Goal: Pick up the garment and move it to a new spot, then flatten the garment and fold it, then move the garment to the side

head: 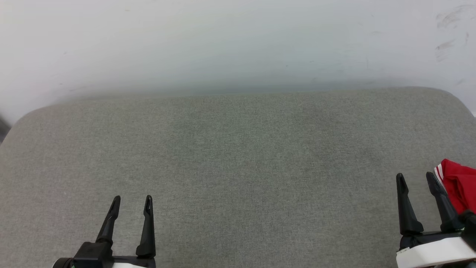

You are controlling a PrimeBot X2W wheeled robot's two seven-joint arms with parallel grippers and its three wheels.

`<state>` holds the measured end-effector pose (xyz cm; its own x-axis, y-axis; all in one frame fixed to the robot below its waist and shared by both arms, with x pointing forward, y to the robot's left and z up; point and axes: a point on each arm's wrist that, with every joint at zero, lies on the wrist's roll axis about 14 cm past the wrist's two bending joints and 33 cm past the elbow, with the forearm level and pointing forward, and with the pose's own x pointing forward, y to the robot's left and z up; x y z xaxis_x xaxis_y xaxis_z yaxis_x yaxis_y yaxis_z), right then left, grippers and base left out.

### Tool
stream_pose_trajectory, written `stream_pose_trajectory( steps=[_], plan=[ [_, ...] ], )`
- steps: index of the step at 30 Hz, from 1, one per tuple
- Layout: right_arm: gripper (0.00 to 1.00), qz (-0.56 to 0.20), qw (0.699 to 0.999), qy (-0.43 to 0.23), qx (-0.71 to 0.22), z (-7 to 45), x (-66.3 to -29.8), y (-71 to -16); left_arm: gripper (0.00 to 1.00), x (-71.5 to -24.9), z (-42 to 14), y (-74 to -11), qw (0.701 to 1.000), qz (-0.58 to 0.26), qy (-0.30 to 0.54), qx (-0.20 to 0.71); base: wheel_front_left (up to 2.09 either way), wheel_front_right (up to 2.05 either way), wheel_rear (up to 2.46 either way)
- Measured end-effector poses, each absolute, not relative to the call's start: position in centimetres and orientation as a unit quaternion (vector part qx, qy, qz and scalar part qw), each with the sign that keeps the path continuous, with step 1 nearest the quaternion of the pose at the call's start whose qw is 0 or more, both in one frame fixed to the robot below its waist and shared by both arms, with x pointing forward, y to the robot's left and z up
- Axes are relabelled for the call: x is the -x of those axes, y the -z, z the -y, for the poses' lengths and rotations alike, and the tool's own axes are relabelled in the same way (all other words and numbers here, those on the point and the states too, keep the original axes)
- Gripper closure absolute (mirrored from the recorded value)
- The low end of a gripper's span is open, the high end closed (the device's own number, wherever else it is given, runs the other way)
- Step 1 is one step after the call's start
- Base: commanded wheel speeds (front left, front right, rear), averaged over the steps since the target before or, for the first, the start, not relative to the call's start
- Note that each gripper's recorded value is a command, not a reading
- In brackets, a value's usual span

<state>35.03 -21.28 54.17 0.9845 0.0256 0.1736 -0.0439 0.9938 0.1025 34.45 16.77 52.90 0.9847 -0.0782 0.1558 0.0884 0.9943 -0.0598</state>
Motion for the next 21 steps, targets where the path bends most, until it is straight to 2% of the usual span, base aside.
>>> stream_pose_trajectory(
  steps=[21],
  plan=[
    [0.0,0.078,0.995,-0.023,-0.052,21.06,-35.34,-53.19,0.0,-34.49,-16.97,-52.77,0.996,0.075,0.038,0.039,0.0,0.0,0.0]
  ],
)
